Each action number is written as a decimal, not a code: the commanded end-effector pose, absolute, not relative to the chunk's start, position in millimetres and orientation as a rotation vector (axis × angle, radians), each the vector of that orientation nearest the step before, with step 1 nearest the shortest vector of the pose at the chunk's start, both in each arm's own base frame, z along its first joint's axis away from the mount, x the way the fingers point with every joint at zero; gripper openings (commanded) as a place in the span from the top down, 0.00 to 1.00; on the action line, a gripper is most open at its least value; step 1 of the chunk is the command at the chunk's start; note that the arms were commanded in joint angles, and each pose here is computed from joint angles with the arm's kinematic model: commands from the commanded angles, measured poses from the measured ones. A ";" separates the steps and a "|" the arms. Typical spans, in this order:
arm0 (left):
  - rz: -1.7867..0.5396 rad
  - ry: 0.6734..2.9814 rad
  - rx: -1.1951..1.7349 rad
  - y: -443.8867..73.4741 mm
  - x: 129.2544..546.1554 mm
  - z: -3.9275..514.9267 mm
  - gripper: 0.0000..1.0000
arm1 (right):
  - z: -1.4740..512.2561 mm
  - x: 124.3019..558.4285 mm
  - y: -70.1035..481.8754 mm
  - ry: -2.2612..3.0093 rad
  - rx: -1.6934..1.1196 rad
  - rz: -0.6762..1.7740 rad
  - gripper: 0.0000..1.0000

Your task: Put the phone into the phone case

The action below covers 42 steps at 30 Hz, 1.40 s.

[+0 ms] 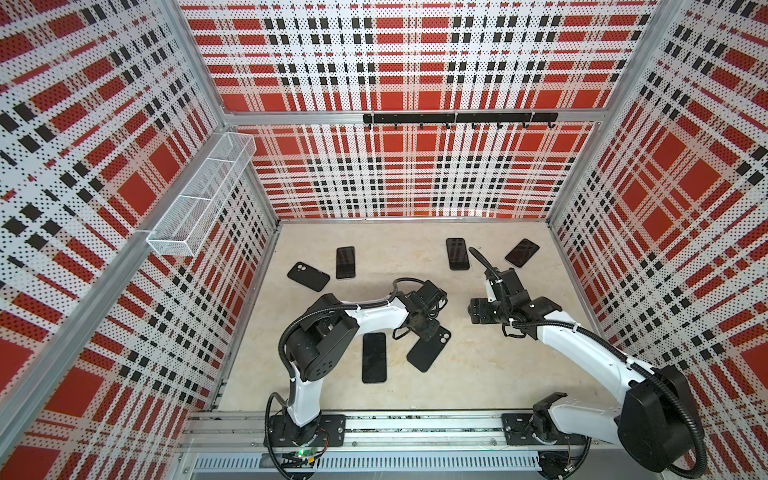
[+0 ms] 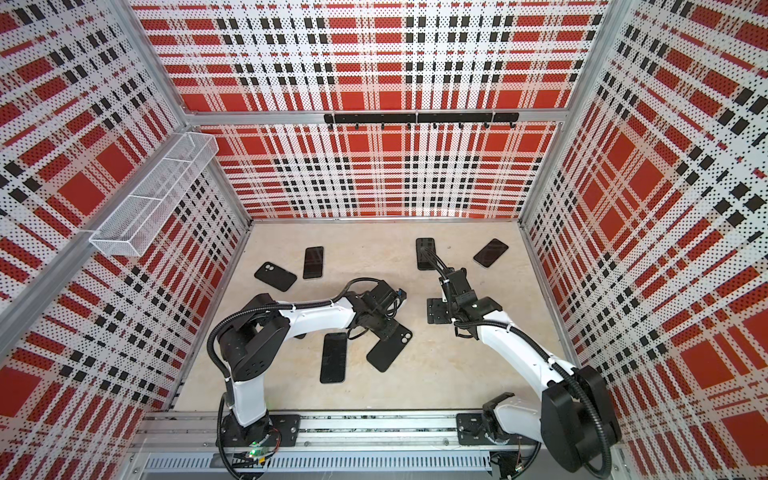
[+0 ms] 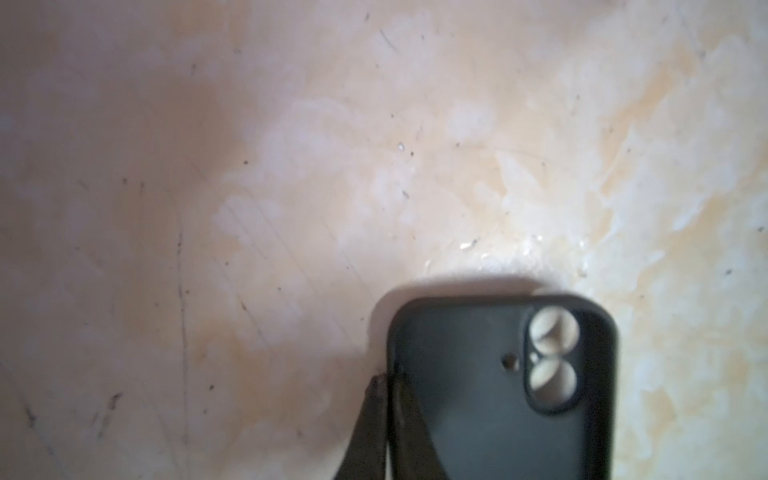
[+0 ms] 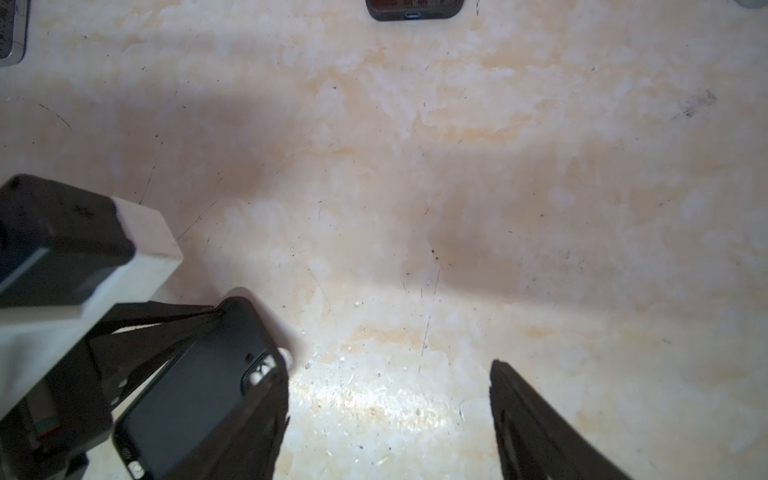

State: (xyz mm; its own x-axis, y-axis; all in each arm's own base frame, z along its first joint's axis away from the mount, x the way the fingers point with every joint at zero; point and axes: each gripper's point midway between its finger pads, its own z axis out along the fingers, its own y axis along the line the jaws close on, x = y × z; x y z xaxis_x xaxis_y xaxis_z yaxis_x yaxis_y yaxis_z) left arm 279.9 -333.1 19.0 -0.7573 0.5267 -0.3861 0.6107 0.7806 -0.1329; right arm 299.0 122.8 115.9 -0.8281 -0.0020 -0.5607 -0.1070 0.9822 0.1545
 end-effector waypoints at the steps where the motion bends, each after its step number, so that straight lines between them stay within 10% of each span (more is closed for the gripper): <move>1: -0.378 2.766 0.505 -320.2 291.1 15.9 1.00 | 125.8 309.6 119.3 2.502 -0.077 0.229 0.22; 8: -0.610 2.718 0.170 -330.7 288.0 48.6 0.97 | 129.1 319.1 114.4 2.485 -0.053 0.247 0.22; 10: -0.619 2.708 0.191 -331.4 287.6 54.0 0.66 | 128.5 321.0 114.4 2.489 -0.060 0.247 0.21; 13: -0.517 2.649 0.417 -333.5 289.7 62.9 0.50 | 128.6 322.7 112.1 2.495 -0.069 0.233 0.21; 24: -0.231 2.236 1.376 -349.3 305.9 68.3 0.45 | 139.7 315.3 88.9 2.482 -0.050 0.192 0.21; 42: -0.349 2.195 1.689 -372.5 293.4 26.1 0.48 | 128.4 305.7 72.0 2.520 -0.026 0.164 0.21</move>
